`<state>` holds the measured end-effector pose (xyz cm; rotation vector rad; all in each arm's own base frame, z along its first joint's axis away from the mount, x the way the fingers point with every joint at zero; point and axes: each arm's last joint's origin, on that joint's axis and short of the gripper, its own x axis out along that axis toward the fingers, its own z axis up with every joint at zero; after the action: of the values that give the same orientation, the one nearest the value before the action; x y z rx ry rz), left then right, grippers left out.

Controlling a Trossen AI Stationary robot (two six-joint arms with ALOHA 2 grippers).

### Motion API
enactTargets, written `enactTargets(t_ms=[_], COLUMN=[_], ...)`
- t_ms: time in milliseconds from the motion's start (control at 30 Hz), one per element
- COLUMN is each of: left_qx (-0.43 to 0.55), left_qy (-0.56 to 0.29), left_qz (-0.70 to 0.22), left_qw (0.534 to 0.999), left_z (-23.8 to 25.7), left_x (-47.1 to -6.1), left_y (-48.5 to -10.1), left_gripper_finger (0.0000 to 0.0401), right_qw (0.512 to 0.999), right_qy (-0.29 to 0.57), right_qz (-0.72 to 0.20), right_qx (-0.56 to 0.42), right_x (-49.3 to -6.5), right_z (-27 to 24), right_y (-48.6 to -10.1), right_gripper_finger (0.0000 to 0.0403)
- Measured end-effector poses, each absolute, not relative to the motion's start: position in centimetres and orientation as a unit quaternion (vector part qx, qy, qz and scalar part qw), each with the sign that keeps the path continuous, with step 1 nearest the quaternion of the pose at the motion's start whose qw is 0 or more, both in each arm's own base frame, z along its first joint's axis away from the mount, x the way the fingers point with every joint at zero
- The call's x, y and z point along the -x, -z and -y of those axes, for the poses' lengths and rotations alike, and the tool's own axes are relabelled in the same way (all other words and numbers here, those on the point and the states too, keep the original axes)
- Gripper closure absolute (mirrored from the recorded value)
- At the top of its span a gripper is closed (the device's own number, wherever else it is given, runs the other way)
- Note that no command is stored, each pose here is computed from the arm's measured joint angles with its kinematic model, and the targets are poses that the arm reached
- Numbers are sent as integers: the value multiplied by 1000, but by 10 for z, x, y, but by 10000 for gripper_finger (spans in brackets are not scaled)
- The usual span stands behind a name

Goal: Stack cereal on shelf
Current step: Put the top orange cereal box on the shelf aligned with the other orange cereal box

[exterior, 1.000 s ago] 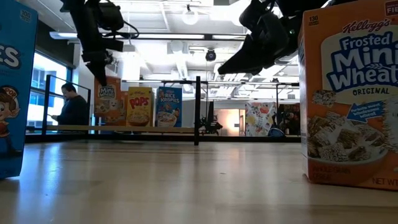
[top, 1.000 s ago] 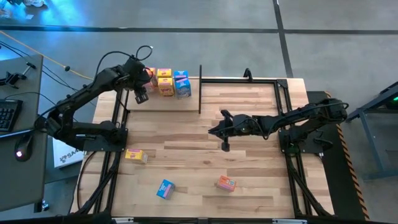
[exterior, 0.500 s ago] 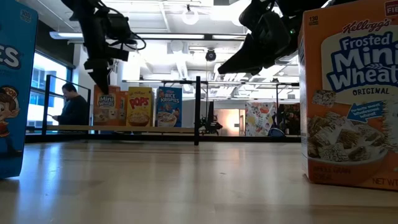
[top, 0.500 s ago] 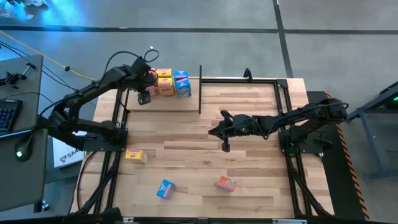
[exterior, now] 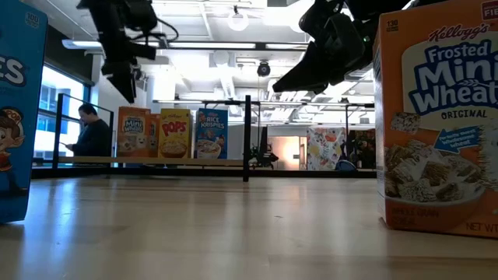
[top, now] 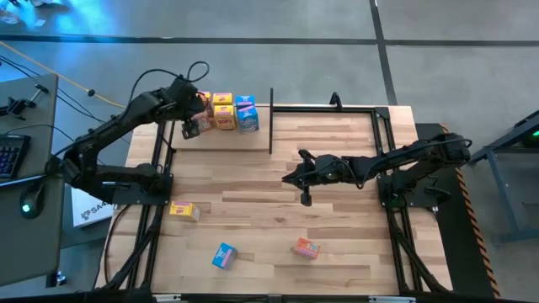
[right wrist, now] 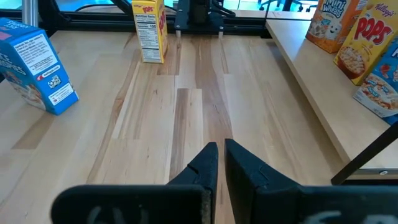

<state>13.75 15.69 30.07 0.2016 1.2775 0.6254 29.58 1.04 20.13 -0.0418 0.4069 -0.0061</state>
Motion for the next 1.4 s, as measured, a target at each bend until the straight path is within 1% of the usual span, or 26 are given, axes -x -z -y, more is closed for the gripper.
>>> enactTargets(t_ms=[133,233,400,500,600,733,833,1033,1400], left_qx=[-26,9,10,-3,-16,-19,-13,-12,0], left_qy=[-261,-277,-293,-319,-356,-382,-397,-430,-419], left_qz=[-564,-566,-616,-621,-592,-553,-545,-538,-499], left_qw=[783,776,731,716,723,740,738,725,759], left_z=[-139,-129,-122,-123,-125,-130,-136,-145,-148], left_x=[-131,-128,-121,-120,-120,-121,-119,-117,-122], left_y=[-305,-298,-254,-233,-235,-241,-242,-241,-244], left_gripper_finger=[138,162,245,300,346,386,399,398,398], right_qw=[979,979,979,979,979,979,980,979,979], right_qy=[3,3,3,3,3,3,3,3,3], right_qz=[-202,-202,-202,-202,-202,-200,-200,-200,-201], right_qx=[21,22,22,22,22,22,22,22,22], right_x=[-296,-296,-296,-296,-296,-296,-296,-296,-296], right_z=[-10,-10,-10,-10,-10,-10,-10,-10,-10], right_y=[-201,-201,-201,-201,-201,-202,-202,-202,-201], right_gripper_finger=[387,387,387,387,387,387,387,387,387])
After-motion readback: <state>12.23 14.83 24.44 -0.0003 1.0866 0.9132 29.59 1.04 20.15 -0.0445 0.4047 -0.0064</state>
